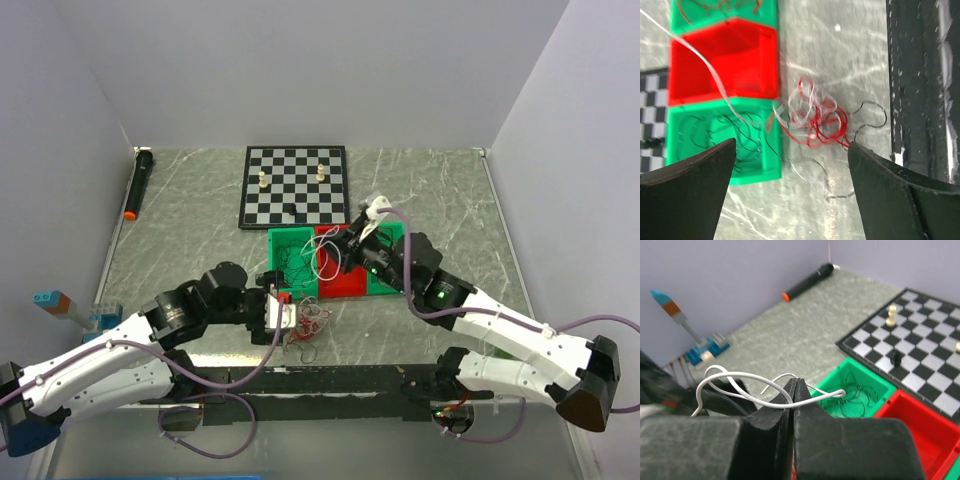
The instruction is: Untangle the cables
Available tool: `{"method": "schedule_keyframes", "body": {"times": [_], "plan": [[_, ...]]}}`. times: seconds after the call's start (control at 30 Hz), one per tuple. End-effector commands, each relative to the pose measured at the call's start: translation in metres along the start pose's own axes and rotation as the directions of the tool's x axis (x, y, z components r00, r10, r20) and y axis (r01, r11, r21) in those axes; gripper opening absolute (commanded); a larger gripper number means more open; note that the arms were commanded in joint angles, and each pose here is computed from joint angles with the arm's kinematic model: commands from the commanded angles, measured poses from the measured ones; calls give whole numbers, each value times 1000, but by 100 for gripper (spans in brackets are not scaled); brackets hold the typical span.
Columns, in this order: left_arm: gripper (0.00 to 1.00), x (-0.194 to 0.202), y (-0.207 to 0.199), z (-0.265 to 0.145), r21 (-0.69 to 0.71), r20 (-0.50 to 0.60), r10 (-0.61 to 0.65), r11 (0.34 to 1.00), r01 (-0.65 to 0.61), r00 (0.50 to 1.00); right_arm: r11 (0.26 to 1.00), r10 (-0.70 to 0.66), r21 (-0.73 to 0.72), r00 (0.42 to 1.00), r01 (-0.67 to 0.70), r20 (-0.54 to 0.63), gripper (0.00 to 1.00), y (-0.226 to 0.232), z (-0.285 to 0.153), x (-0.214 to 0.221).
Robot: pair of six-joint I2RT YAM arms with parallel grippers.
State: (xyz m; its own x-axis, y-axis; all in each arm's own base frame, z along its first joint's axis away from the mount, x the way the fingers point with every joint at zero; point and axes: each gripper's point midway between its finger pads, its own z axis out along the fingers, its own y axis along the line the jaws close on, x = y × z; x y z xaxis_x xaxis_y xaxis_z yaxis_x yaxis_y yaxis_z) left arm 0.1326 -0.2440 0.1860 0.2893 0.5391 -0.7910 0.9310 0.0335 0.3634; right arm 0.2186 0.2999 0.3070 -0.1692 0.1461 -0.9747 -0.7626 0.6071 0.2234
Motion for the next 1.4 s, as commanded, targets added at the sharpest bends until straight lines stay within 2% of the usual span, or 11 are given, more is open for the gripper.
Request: {"method": "schedule_keyframes", "body": {"times": [0.0,0.17,0.37,0.5,0.63,0.77,0.87,1.03,1.17,1.37], "plan": [[97,5,8,9,-70,32,-19,997,21,999,998,8,-56,995,-2,103,0,17,-13,-54],[97,18,5,19,-80,37,-57,995,60,998,994,27,-113,988,-10,153,0,31,-25,-81],[99,25,27,37,-161,30,-167,972,170,985,982,52,-188,980,-15,194,0,48,-38,-106],[99,29,26,46,-79,33,-279,956,281,960,978,59,-209,974,-12,218,0,53,-46,-117],[95,29,5,48,45,37,-241,970,239,970,979,52,-206,969,-1,242,0,53,-52,-126],[86,40,-11,46,120,10,-157,981,154,988,996,-5,-86,967,28,256,0,33,-51,-133],[79,47,-16,40,139,-22,-96,985,98,995,996,-65,73,974,50,216,0,3,-42,-129],[80,52,-19,27,147,-62,-47,988,56,997,958,-72,282,995,51,64,0,-62,-22,-89],[82,56,-13,22,84,-64,-43,995,49,997,922,-6,387,1000,17,-28,0,-108,-19,-56],[84,40,-1,13,9,9,8,1000,-8,1000,903,66,429,984,13,-168,0,-127,-2,-7]]}}
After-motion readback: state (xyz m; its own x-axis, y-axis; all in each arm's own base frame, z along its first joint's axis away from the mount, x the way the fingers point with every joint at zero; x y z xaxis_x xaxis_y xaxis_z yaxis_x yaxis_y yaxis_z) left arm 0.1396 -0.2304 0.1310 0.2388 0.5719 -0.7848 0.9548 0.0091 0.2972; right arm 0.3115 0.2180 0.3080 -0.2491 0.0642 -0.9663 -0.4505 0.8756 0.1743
